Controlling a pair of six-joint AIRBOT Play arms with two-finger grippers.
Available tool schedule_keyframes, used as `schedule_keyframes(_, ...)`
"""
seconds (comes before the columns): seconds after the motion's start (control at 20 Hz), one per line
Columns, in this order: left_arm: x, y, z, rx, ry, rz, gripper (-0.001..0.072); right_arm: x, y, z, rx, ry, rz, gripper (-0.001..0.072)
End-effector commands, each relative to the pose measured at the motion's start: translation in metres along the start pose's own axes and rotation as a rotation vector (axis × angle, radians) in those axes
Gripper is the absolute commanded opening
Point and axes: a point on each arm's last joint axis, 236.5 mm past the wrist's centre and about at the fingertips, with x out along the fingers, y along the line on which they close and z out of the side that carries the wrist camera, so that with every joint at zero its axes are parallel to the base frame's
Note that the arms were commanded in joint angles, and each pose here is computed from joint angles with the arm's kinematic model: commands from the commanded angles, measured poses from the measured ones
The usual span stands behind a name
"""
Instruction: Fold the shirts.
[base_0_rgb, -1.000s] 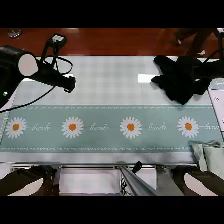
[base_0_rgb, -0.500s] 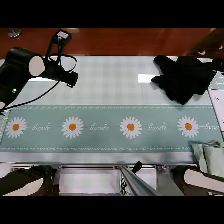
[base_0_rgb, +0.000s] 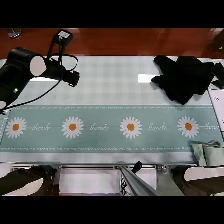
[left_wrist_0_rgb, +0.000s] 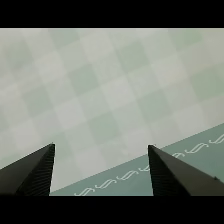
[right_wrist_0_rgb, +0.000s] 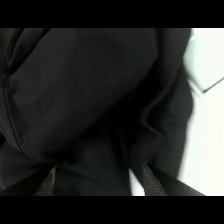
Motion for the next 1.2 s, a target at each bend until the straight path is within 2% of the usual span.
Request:
schedule_keyframes(0.0,0.0,-0.002,0.001,-0.008,-0.003,-0.01,0.0708,0.034,0.016,-0.009,-0.004,0.009,0.026,0.0611)
schedule_keyframes(0.2,0.0,-0.004,0.001,-0.012,-0.003,-0.017,0.0708,0.061,0.031,-0.034,-0.067,0.061,0.012,0.0611)
schedule_keyframes(0.55,0.0,-0.004,0.001,-0.012,-0.004,-0.016,0.0708,0.085,0.018,-0.067,-0.105,0.169,-0.05,0.0601)
schedule_keyframes(0.6,0.0,-0.004,0.001,-0.012,-0.004,-0.016,0.0708,0.087,0.017,-0.07,-0.101,0.182,-0.051,0.0568)
schedule_keyframes(0.65,0.0,-0.004,0.001,-0.012,-0.004,-0.016,0.0708,0.091,0.016,-0.078,-0.098,0.211,-0.053,0.0499)
schedule_keyframes(0.7,0.0,-0.004,0.001,-0.012,-0.004,-0.016,0.0708,0.093,0.014,-0.085,-0.103,0.237,-0.057,0.0392)
schedule_keyframes(0.85,0.0,-0.003,0.001,-0.012,-0.004,-0.016,0.0708,0.096,0.023,-0.1,-0.174,0.279,-0.04,0.0225)
schedule_keyframes(0.95,0.0,-0.003,0.001,-0.012,-0.004,-0.016,0.0708,0.093,0.035,-0.099,-0.23,0.276,-0.012,0.0057)
schedule_keyframes(1.0,0.0,-0.003,0.001,-0.012,-0.004,-0.016,0.0708,0.089,0.041,-0.094,-0.253,0.261,-0.001,0.0021)
schedule_keyframes(1.15,0.0,-0.003,0.001,-0.011,-0.004,-0.016,0.0708,0.058,0.067,-0.059,-0.344,0.155,0.038,0.0021)
